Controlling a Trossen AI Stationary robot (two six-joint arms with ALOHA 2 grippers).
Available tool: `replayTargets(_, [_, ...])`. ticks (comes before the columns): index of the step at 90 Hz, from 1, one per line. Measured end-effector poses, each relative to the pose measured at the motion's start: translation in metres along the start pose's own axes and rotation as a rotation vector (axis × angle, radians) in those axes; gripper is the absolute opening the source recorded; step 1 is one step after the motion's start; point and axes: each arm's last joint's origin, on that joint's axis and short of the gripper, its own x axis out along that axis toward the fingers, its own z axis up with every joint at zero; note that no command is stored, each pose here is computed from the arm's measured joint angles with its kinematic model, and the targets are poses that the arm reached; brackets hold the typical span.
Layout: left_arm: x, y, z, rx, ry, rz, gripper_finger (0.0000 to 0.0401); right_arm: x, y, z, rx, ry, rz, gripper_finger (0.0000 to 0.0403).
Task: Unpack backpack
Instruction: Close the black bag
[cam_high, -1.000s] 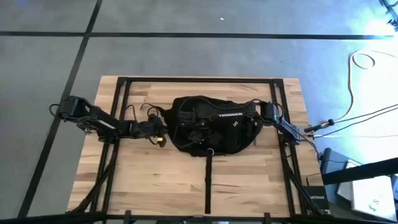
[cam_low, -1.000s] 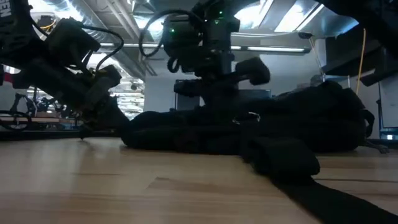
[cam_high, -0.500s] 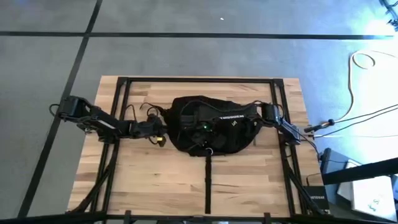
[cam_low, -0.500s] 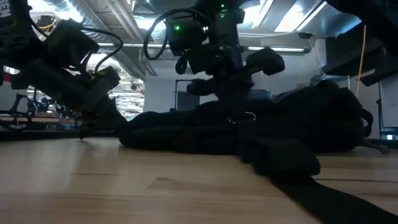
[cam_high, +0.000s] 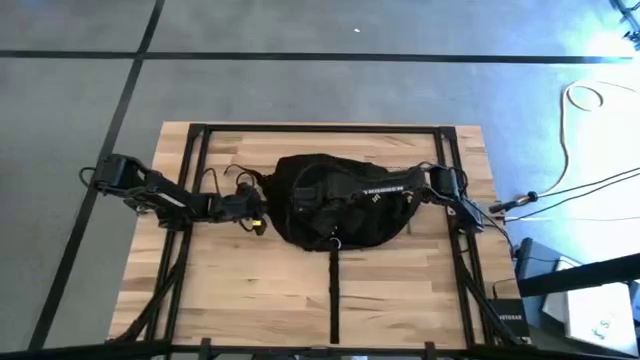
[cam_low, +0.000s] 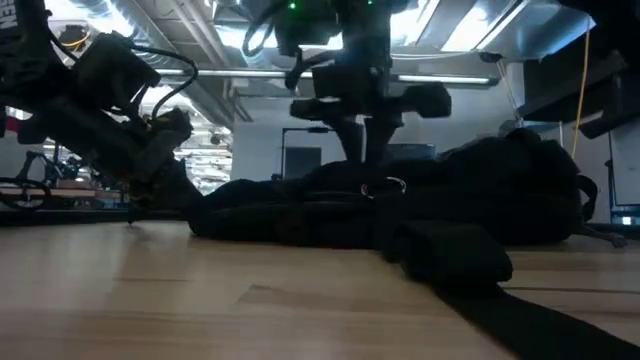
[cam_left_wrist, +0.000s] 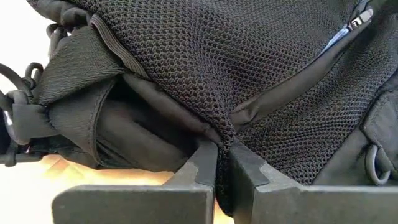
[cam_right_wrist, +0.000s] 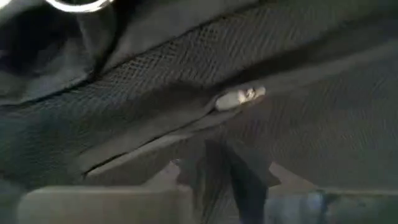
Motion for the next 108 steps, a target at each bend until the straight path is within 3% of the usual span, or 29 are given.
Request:
replayTargets(19, [0.0,0.0,0.0,0.002,0.001,-0.001,0.0,-0.001,-0.002,0.009,-0.009,0.011,-0.081,0.016])
replayTargets(28, [0.0,0.0,0.0,0.004,0.0,-0.002,0.0,0.001,0.003,0.016,-0.058,0.016,-0.074,0.0182])
replayTargets(38, [0.0,0.0,0.0,0.005,0.0,-0.002,0.0,0.012,0.008,0.02,-0.118,0.039,-0.067,0.0171])
replayTargets(67, [0.0,0.0,0.0,0.005,0.0,-0.003,0.0,0.013,0.004,0.023,-0.113,-0.009,-0.097,0.0112])
replayTargets(108, [0.0,0.0,0.0,0.005,-0.001,-0.004,0.0,0.016,0.0,0.026,-0.103,-0.046,-0.146,0.0084])
